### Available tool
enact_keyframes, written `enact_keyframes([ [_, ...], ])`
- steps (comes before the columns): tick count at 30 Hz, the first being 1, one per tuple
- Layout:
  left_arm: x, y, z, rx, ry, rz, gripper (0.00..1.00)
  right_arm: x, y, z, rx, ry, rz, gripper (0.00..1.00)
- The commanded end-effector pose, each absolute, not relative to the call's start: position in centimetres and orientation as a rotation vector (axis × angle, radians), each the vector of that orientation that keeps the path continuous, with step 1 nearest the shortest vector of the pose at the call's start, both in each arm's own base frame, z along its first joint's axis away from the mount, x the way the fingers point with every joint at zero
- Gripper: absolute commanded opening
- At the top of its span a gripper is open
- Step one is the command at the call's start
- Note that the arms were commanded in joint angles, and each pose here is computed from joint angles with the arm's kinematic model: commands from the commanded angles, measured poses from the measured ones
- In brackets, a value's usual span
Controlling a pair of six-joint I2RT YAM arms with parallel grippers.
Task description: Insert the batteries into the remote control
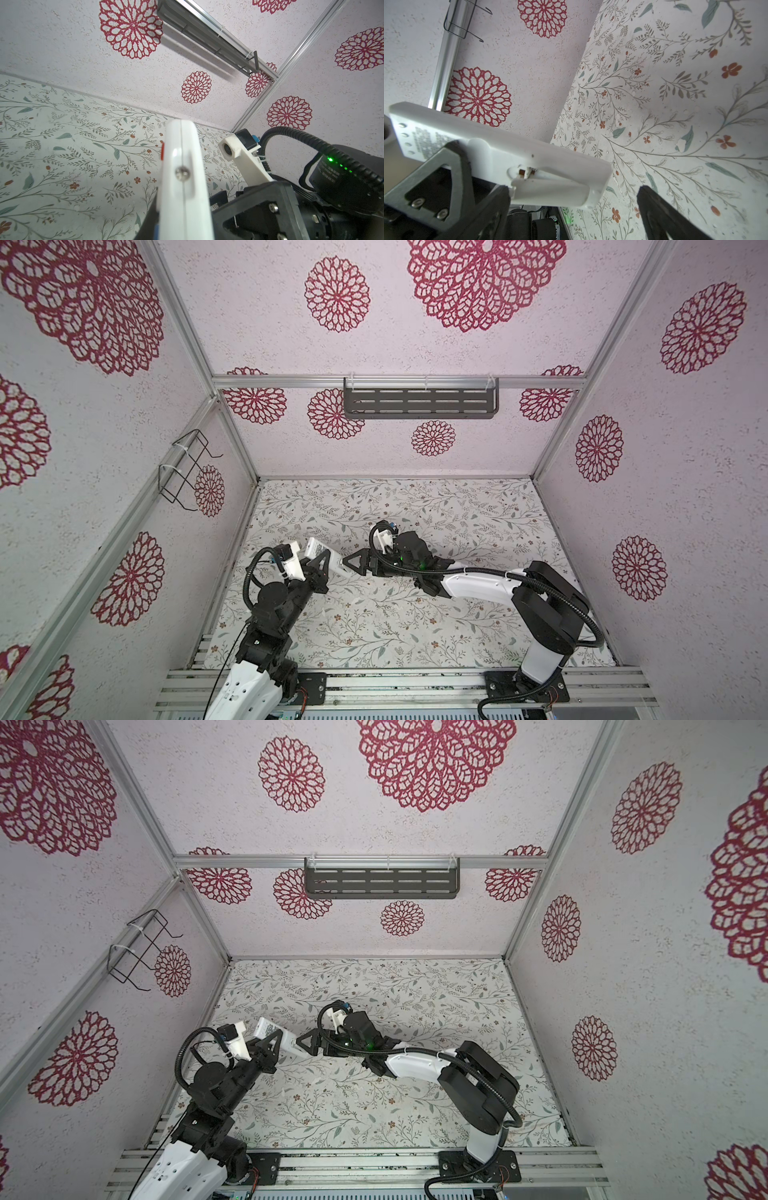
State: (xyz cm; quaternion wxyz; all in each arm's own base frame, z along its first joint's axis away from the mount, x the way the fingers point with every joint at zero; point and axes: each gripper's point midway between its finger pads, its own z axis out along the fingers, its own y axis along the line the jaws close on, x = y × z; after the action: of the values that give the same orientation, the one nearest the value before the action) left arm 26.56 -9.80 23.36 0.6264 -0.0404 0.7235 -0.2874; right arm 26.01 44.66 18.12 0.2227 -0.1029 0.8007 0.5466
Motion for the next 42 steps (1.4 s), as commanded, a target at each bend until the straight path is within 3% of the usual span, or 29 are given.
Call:
enact_keyframes([
  [1,26.2,-10.1,28.4,-0.063,1.509,-0.710,0.00,27.7,43.8,20.3,-0.288,2.158,1.435,0.99],
  [24,27.0,-10.5,27.4,-0.061,1.562,-0.704,0.00,27.1,43.7,26.1,-0.554,1.972,1.342,0.99],
  [34,27.7,-11.7,26.2,-0.016,1.719,-0.676,0.00,24.4,41.0,25.8,-0.908,1.775,1.109,0.98],
  [42,28.1,-13.7,24.5,0.066,1.840,-0.615,0.00,24.7,40.5,23.7,-1.006,1.767,0.997,0.96],
])
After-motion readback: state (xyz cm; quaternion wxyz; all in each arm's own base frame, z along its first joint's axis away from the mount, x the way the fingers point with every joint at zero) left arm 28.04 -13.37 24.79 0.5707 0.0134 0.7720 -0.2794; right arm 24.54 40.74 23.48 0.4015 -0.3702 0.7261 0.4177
